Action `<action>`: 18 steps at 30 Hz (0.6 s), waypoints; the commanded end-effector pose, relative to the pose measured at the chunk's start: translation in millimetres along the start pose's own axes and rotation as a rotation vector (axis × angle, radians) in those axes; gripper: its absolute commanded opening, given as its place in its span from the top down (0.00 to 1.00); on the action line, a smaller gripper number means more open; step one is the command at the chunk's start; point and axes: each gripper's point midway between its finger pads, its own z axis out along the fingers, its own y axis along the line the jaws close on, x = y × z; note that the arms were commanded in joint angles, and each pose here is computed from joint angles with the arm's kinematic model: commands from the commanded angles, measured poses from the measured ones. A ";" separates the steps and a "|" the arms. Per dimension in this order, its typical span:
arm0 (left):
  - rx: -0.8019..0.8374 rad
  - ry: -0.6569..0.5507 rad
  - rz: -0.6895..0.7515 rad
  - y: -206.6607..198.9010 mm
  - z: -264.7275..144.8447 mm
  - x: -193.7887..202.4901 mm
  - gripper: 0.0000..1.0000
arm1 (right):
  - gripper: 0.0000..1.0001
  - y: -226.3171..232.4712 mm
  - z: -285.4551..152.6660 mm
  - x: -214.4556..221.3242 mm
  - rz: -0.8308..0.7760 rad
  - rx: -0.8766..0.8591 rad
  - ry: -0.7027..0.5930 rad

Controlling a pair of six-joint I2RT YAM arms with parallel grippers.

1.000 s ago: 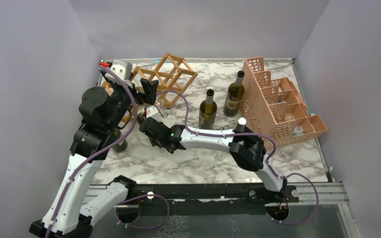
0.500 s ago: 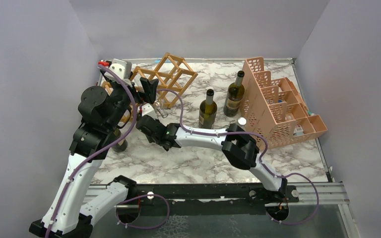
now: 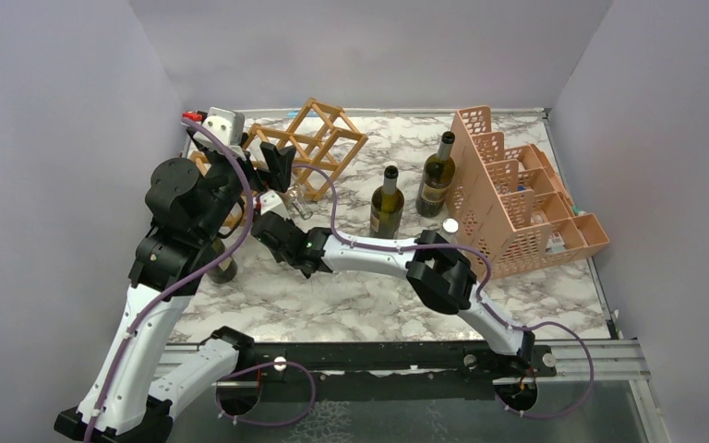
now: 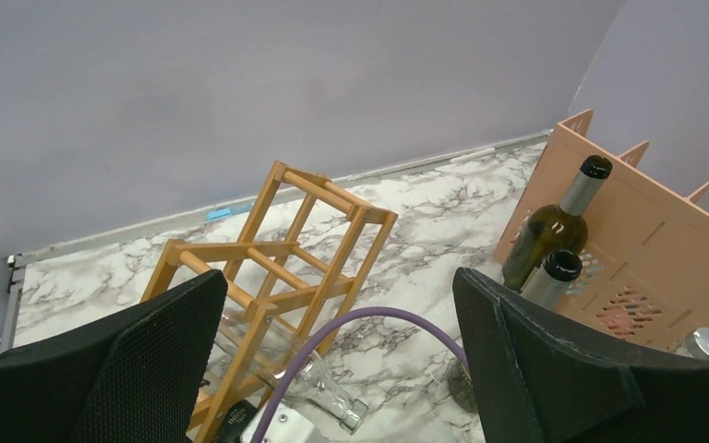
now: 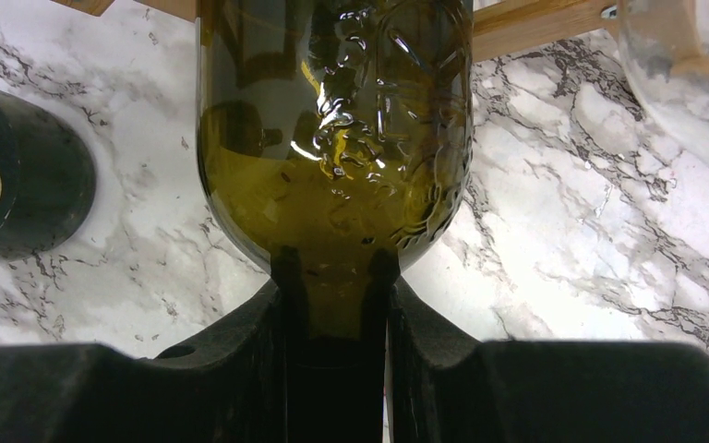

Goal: Put the wine bottle on the wine rack

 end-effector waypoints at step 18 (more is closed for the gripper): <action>0.015 -0.025 -0.023 -4.0 -8.4 -12.2 0.01 | 0.56 11.1 -12.6 -77.4 0.109 -0.037 -0.236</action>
